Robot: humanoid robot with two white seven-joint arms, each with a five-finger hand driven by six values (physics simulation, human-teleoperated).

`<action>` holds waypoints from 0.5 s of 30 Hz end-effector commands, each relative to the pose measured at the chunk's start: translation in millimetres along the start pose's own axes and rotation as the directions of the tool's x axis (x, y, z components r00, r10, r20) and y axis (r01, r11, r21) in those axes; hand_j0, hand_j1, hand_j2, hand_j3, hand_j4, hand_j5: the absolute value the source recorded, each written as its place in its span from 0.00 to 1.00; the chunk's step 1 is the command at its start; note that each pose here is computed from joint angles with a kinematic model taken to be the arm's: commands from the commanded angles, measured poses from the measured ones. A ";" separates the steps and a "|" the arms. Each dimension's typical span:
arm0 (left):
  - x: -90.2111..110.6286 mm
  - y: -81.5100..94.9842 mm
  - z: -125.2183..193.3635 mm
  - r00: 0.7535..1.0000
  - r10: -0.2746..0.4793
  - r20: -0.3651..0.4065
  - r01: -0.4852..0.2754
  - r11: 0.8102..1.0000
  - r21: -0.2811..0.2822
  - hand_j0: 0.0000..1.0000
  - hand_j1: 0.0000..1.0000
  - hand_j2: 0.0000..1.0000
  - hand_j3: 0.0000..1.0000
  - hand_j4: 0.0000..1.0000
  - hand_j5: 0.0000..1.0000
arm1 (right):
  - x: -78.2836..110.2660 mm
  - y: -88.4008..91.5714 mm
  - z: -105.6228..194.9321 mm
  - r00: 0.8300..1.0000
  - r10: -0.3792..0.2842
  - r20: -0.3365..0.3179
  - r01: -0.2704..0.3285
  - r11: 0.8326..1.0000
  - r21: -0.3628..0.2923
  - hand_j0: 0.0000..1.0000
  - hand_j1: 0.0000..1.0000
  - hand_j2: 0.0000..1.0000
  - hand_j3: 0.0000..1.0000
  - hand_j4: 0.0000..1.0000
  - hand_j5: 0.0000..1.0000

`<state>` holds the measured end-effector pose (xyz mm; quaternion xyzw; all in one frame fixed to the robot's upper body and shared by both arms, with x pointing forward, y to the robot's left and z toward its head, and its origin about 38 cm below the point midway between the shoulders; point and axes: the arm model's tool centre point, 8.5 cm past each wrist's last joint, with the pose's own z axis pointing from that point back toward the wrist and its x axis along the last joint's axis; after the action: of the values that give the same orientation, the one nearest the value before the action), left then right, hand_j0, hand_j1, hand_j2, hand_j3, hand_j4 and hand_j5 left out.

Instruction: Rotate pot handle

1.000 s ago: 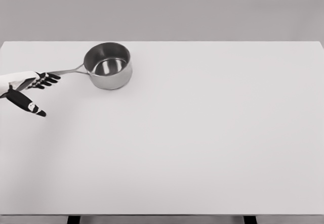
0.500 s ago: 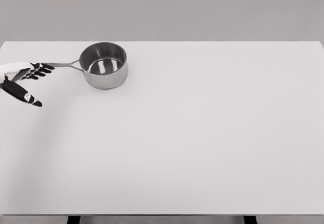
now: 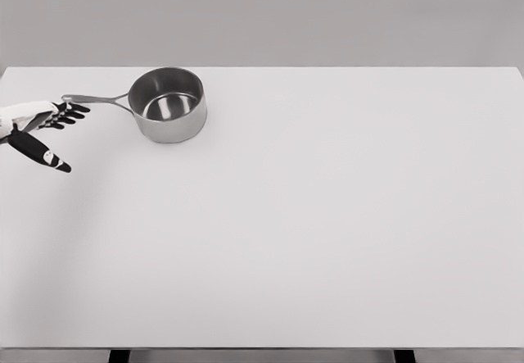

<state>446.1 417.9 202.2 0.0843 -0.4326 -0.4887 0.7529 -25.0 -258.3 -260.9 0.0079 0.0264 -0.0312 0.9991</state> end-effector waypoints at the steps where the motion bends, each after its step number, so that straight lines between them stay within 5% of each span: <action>1: 2.4 0.5 2.2 1.000 -0.008 0.006 0.008 1.000 0.001 1.00 1.00 1.00 1.00 1.00 1.00 | 0.0 0.1 0.0 1.000 0.001 0.000 -0.001 1.000 0.000 1.00 1.00 1.00 1.00 1.00 1.00; 6: 27.2 -12.3 10.0 0.991 -0.089 0.098 0.092 0.995 -0.026 1.00 1.00 1.00 1.00 1.00 1.00 | 0.0 0.1 0.0 1.000 0.001 0.000 -0.001 1.000 0.000 1.00 1.00 1.00 1.00 1.00 1.00; 13: 18.5 -27.1 37.7 0.978 -0.144 0.153 0.155 0.986 -0.067 1.00 1.00 1.00 1.00 1.00 1.00 | 0.0 0.1 0.0 1.000 -0.001 0.000 0.001 1.000 0.000 1.00 1.00 1.00 1.00 1.00 1.00; 15: 26.4 -34.0 48.1 0.940 -0.211 0.269 0.236 0.970 -0.060 1.00 1.00 1.00 1.00 1.00 1.00 | 0.0 0.1 0.0 1.000 -0.001 0.000 0.001 1.000 0.000 1.00 1.00 1.00 1.00 1.00 1.00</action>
<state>390.7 398.1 199.9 0.0292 -0.4587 -0.5800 0.6726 -24.9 -258.3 -260.9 0.0080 0.0261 -0.0313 0.9991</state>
